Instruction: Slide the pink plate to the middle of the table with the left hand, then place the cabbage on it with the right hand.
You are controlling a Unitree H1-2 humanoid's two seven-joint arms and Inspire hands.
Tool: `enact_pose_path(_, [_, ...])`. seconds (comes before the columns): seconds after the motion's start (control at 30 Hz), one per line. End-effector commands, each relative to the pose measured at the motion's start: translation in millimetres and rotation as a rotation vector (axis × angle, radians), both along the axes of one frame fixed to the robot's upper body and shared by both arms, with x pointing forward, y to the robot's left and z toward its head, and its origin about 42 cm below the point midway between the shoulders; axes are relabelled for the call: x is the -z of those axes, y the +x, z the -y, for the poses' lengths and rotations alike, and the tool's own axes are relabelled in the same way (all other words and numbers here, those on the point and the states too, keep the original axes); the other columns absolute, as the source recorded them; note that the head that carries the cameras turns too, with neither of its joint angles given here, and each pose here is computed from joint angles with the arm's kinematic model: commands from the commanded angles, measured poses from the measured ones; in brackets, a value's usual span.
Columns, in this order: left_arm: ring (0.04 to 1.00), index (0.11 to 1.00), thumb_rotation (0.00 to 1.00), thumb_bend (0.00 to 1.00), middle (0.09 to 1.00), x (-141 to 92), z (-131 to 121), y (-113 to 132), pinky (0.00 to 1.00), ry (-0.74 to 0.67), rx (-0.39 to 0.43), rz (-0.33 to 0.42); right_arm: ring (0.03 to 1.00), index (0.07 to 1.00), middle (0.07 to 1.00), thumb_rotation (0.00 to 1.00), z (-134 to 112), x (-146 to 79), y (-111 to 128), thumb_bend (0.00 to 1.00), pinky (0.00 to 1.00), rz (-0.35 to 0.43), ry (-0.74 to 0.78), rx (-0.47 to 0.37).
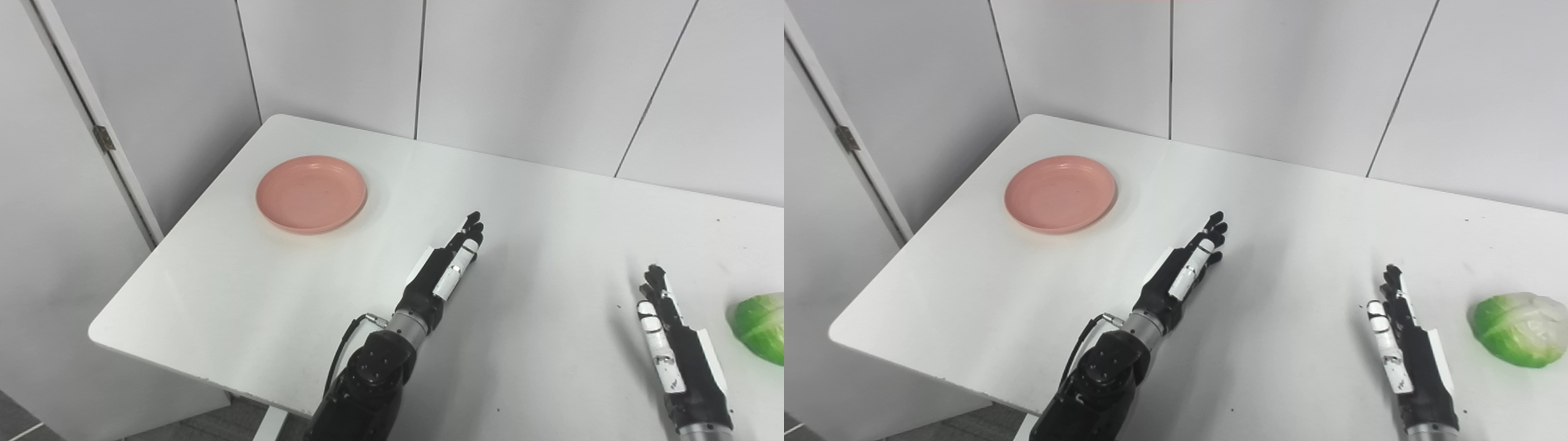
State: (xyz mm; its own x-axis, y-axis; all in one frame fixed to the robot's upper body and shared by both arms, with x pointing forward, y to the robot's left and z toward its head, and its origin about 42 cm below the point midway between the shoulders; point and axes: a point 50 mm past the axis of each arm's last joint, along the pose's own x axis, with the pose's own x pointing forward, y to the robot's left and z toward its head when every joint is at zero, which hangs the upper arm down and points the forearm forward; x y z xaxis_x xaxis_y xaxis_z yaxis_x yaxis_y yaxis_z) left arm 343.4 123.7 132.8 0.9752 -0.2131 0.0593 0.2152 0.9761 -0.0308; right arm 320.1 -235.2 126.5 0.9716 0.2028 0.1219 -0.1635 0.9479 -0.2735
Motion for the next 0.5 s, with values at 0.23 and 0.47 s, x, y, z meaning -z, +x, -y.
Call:
enact_pose_path(0.23, [0.990, 0.994, 1.00, 0.50, 0.995, -85.2, -16.3, 22.5, 1.00, -0.022, -0.056, 0.269, 0.989, 1.000, 0.998, 1.00, -5.3, 0.4, -1.0, 0.14, 0.99, -0.004, 0.019, -0.004])
enact_pose_path(0.47, [0.984, 0.993, 1.00, 0.51, 0.996, -118.8, -43.2, 35.6, 0.99, -0.031, -0.130, 0.353, 1.000, 1.000, 1.000, 1.00, -7.3, -1.6, -1.2, 0.14, 1.00, -0.015, 0.033, -0.011])
